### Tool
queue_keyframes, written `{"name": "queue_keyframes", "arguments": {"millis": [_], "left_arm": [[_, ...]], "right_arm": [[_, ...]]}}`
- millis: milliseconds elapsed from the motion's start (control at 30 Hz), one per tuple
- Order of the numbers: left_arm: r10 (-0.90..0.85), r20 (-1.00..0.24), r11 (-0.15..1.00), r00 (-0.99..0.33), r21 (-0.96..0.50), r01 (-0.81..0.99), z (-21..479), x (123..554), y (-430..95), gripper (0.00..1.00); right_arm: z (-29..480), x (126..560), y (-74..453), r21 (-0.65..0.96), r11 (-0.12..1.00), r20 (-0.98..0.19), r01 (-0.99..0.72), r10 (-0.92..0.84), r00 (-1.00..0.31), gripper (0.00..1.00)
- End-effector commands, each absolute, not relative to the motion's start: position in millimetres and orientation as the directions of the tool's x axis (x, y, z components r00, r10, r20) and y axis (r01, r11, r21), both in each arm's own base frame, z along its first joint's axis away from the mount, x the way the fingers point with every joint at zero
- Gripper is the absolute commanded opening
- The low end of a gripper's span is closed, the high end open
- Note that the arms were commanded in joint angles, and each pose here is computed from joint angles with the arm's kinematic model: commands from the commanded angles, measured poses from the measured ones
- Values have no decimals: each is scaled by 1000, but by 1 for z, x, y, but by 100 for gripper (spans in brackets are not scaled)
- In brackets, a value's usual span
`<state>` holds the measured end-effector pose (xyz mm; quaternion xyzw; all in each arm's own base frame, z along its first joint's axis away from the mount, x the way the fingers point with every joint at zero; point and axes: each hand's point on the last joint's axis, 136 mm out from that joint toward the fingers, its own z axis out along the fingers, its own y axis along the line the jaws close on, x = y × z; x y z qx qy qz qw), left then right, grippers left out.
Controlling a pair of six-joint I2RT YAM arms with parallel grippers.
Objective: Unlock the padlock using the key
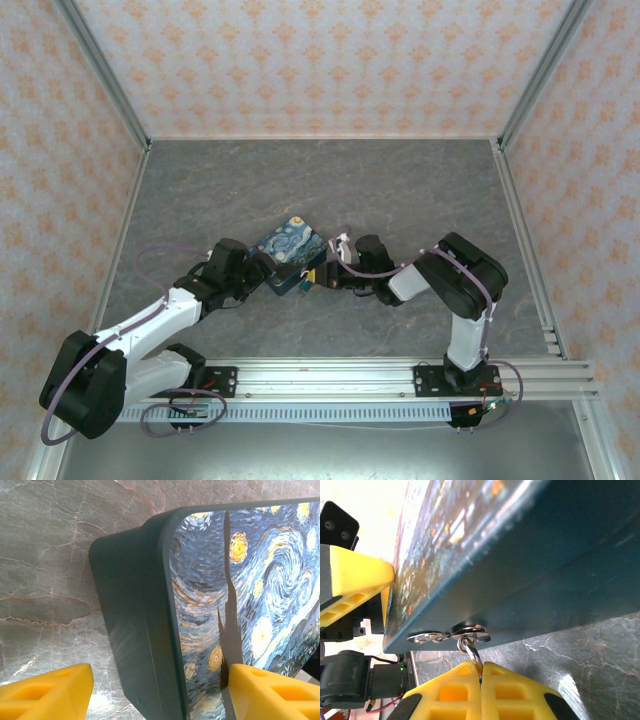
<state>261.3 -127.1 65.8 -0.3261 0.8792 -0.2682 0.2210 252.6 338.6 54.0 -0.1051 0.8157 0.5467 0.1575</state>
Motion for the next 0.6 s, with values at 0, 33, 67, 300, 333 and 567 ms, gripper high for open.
{"name": "queue_keyframes", "arguments": {"millis": [0,33,67,300,333,567], "left_arm": [[-685,-219,679,-695,-539,-499,52,251,-117,72],[-684,-218,679,-696,-538,-499,52,250,-117,72],[-685,-218,678,-695,-539,-500,52,251,-117,72],[-683,-221,681,-696,-539,-496,53,249,-116,72],[-684,-222,681,-695,-538,-497,53,249,-116,72],[-684,-225,680,-694,-540,-496,54,248,-115,72]], "right_arm": [[75,261,337,845,357,-438,-397,39,-898,6],[76,263,337,847,356,-440,-396,49,-897,6],[77,264,337,849,354,-439,-394,55,-897,6],[80,275,331,860,355,-428,-366,112,-897,5],[80,276,330,862,356,-426,-362,120,-897,5],[80,281,321,863,367,-425,-347,156,-892,4]]}}
